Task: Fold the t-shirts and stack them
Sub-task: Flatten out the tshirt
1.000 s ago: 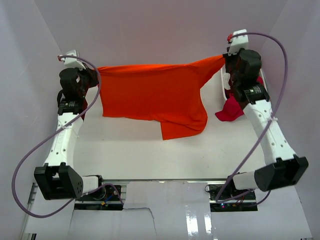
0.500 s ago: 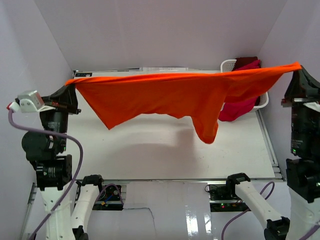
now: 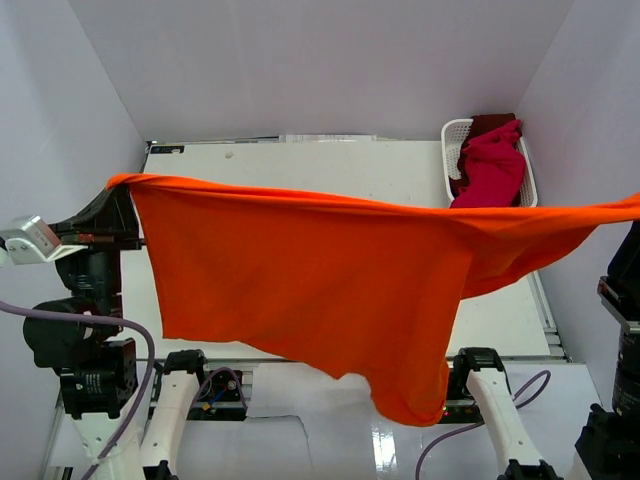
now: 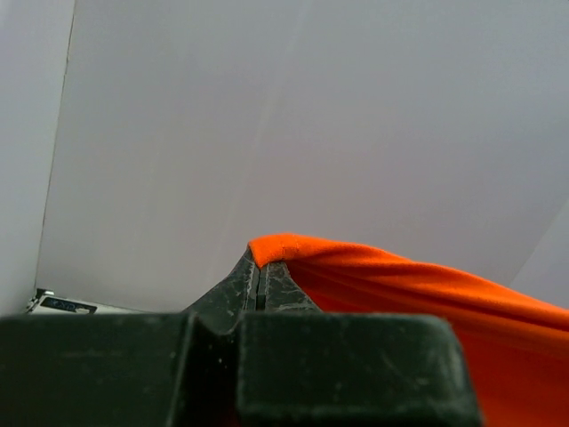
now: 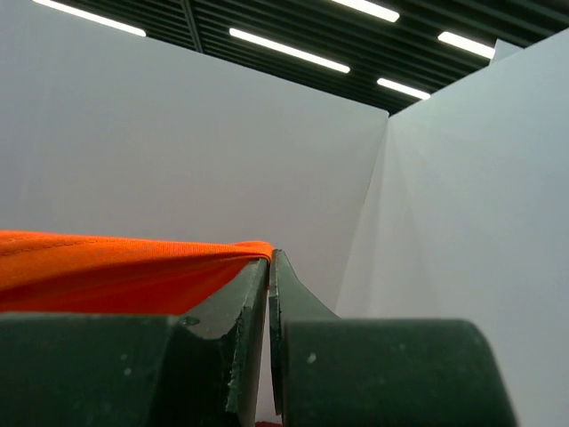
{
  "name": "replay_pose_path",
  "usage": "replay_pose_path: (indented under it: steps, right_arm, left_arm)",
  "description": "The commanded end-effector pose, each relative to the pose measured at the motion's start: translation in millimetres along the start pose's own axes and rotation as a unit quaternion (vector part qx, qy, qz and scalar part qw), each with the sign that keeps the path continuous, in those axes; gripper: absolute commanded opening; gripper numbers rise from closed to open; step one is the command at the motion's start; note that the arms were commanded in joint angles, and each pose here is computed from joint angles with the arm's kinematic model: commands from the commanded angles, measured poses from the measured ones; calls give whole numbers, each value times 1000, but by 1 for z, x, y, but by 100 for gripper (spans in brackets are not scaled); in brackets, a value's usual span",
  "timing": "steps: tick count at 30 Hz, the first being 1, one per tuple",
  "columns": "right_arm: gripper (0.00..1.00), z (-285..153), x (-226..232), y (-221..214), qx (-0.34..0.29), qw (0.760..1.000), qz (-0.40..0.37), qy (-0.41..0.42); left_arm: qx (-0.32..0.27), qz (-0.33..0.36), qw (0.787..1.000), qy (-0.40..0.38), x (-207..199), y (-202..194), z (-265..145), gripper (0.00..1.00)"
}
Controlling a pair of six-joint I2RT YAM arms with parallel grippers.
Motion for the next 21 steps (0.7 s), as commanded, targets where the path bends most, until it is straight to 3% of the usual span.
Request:
replay_pose_path:
  steps: [1, 8, 21]
  right_arm:
    - [8, 0, 6, 17, -56, 998, 5, 6]
    - [8, 9, 15, -38, -6, 1000, 6, 12]
    - [8, 25, 14, -109, 94, 995, 25, 15]
  left_arm:
    - [43, -2, 997, 63, 14, -27, 1, 0]
    - [86, -22, 995, 54, 20, -73, 5, 0]
    - [149, -58, 987, 33, 19, -110, 21, 0]
Point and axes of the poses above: each gripper's point midway between its finger pads, its own z axis out along the fingers, its own x axis along the line the jaws close on, y = z × x, the point moved 10 cm from there along -z, back along the fingers, and after that the axes turned 9 degrees about z, right-handed, at the moved point
